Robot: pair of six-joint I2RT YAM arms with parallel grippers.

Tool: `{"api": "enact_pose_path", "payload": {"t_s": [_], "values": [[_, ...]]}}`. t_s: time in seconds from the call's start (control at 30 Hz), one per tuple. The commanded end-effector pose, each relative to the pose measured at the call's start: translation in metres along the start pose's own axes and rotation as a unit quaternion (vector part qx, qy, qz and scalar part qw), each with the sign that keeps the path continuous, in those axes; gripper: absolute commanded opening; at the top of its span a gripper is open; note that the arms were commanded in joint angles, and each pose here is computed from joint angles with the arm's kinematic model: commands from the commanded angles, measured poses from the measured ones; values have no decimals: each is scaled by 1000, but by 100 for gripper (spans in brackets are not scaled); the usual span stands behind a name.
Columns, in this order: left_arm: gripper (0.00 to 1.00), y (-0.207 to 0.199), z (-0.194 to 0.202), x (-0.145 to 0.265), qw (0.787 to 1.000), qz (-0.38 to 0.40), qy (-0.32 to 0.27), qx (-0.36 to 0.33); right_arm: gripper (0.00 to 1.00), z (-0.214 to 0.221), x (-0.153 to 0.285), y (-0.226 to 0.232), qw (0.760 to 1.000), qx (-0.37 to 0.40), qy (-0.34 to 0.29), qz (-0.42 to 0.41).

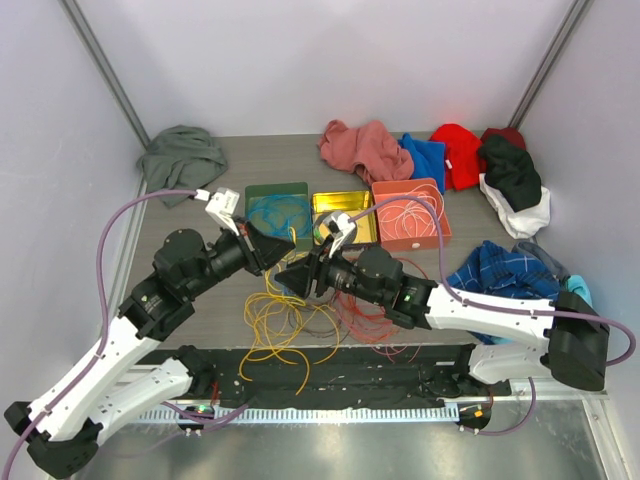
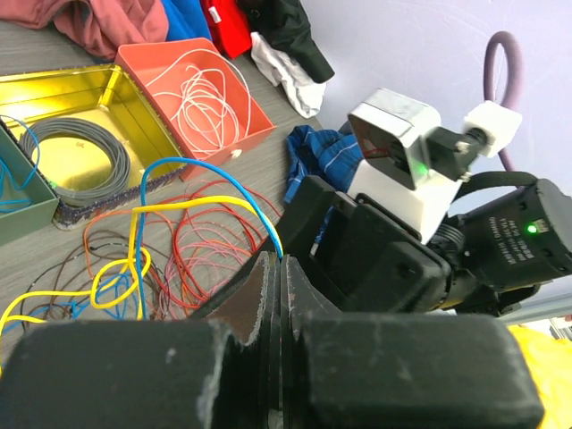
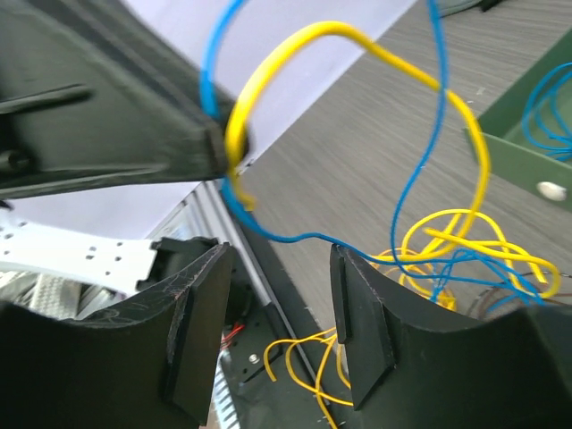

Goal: Untangle the cables

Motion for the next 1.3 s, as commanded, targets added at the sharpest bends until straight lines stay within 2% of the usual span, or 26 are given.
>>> {"api": "enact_pose_path", "payload": {"t_s": [0.0, 0.53, 1.07, 1.2, 1.23, 1.27], "values": [[0, -13, -17, 5, 999, 27, -33, -8, 55, -30, -4, 11, 998, 16, -58, 4], [0, -2, -7, 1, 1000, 4, -18, -18, 56, -19, 25, 11, 999, 25, -42, 10], [0, -15, -15, 6, 999, 33, -24, -7, 55, -20, -10, -4, 997, 35, -61, 41], [0, -15, -11, 7, 999, 34, -22, -4, 50, -27, -15, 4, 996, 34, -73, 32], [0, -15, -11, 7, 999, 34, -22, -4, 42, -28, -17, 4, 996, 34, -73, 32], [0, -15, -11, 7, 999, 35, -23, -4, 40, -27, -18, 4, 996, 34, -73, 32]]}}
Point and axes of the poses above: each gripper's point midway between its finger pads, its own x axis back along the fingers, its own y axis along the line the jaws close on, z = x × y, the point moved 1 cm from there along x, back along the fingers, and after that the axes turned 13 degrees about -x, right-handed, at the moved point
